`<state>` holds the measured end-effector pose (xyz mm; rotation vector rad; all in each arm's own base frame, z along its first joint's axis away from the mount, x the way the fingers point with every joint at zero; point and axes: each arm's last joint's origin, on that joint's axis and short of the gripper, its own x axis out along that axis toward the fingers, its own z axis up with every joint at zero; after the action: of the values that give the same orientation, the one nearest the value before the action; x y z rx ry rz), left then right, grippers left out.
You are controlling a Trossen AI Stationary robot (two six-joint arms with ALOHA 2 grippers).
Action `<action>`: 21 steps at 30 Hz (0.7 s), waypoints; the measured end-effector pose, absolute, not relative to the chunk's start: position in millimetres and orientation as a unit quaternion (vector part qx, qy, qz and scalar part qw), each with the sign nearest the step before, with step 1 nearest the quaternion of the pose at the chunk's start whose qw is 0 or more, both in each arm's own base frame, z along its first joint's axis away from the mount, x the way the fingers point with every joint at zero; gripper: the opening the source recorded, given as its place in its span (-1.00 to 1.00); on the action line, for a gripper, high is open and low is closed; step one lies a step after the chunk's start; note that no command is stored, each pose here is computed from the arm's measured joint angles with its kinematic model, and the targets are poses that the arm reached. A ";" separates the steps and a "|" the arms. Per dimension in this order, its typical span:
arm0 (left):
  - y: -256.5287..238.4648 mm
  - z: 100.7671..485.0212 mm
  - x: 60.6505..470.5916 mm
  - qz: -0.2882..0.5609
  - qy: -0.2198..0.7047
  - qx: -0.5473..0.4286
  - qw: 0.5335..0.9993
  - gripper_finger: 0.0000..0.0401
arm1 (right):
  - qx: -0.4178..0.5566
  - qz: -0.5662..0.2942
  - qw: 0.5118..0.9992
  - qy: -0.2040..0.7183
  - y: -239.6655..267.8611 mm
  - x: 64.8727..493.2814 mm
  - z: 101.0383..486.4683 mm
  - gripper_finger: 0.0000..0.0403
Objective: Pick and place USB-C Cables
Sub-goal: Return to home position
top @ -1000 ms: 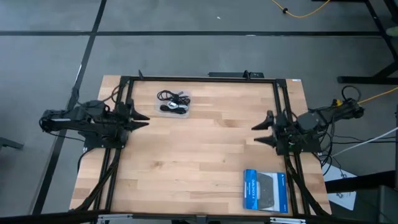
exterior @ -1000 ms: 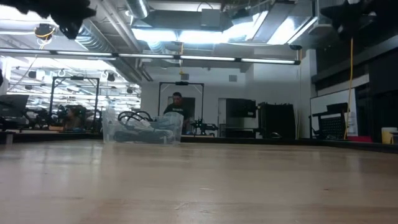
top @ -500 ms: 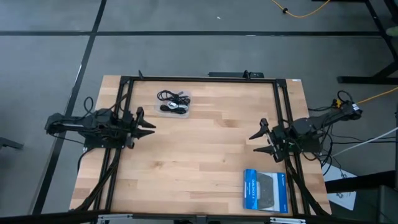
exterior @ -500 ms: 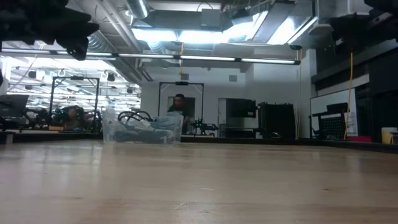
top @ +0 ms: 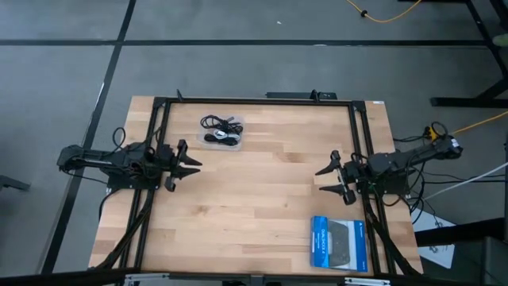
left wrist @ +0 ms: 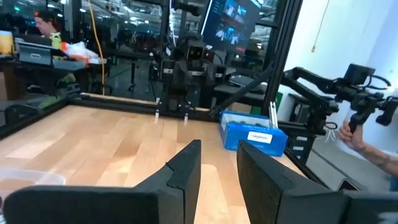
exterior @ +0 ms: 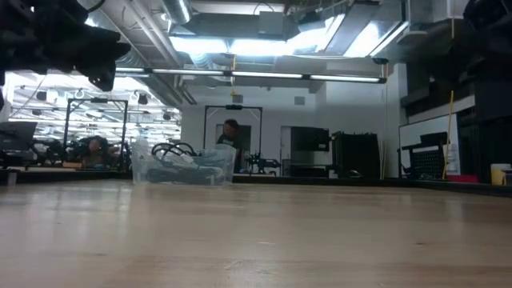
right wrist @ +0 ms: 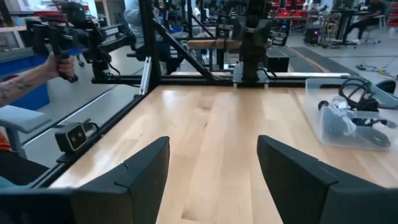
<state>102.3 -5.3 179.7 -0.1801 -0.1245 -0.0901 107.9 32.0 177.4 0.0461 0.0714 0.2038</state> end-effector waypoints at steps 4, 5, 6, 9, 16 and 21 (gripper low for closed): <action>-5.4 181.9 101.9 -0.048 -0.073 -0.087 0.992 -0.52 | 0.024 0.098 0.994 0.033 30.0 106.3 165.8 0.23; -5.4 181.6 102.0 -0.048 -0.072 -0.088 0.992 -0.52 | 0.022 0.097 0.994 0.032 29.6 105.7 163.2 0.23; -5.4 181.6 102.0 -0.049 -0.071 -0.090 0.992 -0.52 | 0.019 0.096 0.995 0.033 29.2 105.1 161.6 0.23; -5.4 181.6 102.0 -0.049 -0.071 -0.090 0.992 -0.52 | 0.013 0.093 0.995 0.032 27.9 103.4 161.5 0.23; -5.4 181.6 102.0 -0.049 -0.072 -0.091 0.992 -0.52 | -0.035 0.074 0.997 0.008 22.3 98.8 164.5 0.23; -5.4 181.6 102.0 -0.049 -0.072 -0.092 0.992 -0.52 | -0.038 0.048 0.998 -0.014 16.6 97.2 168.2 0.23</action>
<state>102.0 -5.4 181.6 -0.1838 -0.1438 -0.0979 97.2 16.6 168.2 -0.0766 -0.0280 0.0956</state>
